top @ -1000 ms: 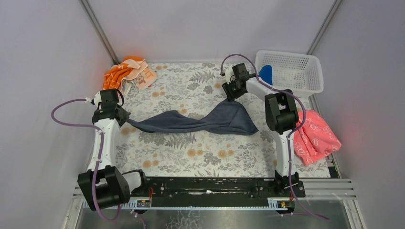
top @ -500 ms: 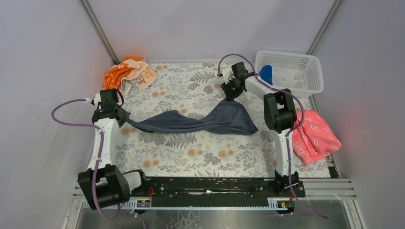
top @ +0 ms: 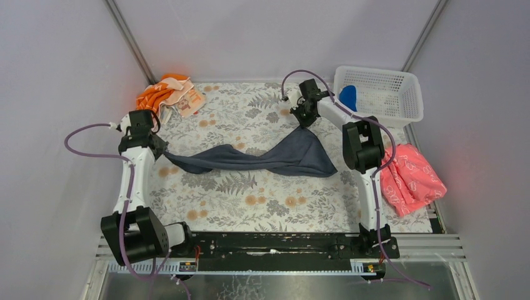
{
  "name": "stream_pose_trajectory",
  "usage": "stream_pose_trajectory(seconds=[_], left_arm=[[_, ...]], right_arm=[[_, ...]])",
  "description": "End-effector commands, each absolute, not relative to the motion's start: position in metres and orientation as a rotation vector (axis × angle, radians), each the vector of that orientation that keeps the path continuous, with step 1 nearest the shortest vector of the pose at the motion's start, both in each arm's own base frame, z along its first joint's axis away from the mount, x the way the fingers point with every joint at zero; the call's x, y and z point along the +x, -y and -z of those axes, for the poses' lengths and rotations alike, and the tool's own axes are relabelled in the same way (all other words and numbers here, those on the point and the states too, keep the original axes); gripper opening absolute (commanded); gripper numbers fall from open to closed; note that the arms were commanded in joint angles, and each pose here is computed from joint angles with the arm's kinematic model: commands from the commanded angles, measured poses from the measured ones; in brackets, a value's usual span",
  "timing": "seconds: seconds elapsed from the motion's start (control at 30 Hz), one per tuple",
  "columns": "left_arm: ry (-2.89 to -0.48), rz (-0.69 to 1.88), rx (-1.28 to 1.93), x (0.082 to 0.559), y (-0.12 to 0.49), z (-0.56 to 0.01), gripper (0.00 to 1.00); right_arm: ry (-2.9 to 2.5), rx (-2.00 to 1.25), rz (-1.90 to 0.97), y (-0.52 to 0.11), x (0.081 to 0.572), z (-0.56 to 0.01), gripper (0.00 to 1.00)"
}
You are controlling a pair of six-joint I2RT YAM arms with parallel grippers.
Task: Roll the towels
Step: Flatten out the towel at the center of the board.
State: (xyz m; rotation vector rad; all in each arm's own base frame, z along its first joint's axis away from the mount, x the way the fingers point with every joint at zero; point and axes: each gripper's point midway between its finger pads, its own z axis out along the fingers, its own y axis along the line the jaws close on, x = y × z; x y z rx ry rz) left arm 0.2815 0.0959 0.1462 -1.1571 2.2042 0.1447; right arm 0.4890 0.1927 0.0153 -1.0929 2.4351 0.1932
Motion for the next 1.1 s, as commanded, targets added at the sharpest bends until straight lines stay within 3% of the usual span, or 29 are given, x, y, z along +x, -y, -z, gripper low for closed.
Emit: stream_pose_trajectory(seconds=[0.0,0.23,0.4,0.53,0.87,1.07], left_arm=[[-2.038,-0.161,-1.168,0.311,-0.119,-0.197,0.02],[-1.884,-0.075,-1.188,0.353,-0.136,-0.270,0.02],[-1.807,-0.057,-1.175,0.358,-0.141,-0.315,0.02],[-1.713,-0.069,-1.155,0.336,-0.141,-0.353,0.02],[-1.458,-0.171,-1.142,0.232,-0.134,-0.418,0.07],[-1.471,-0.191,-1.153,0.225,-0.134,-0.400,0.08]], right_arm=[[-2.251,-0.890,0.028,-0.164,0.534,-0.117,0.00],[-1.990,-0.626,0.190,-0.109,0.528,-0.264,0.00],[-1.889,-0.582,0.205,-0.098,0.498,-0.319,0.00],[-1.803,-0.549,0.173,-0.092,0.459,-0.356,0.00],[-1.625,-0.499,0.059,-0.079,0.346,-0.385,0.00],[-1.608,-0.463,0.022,-0.079,0.338,-0.376,0.00]])
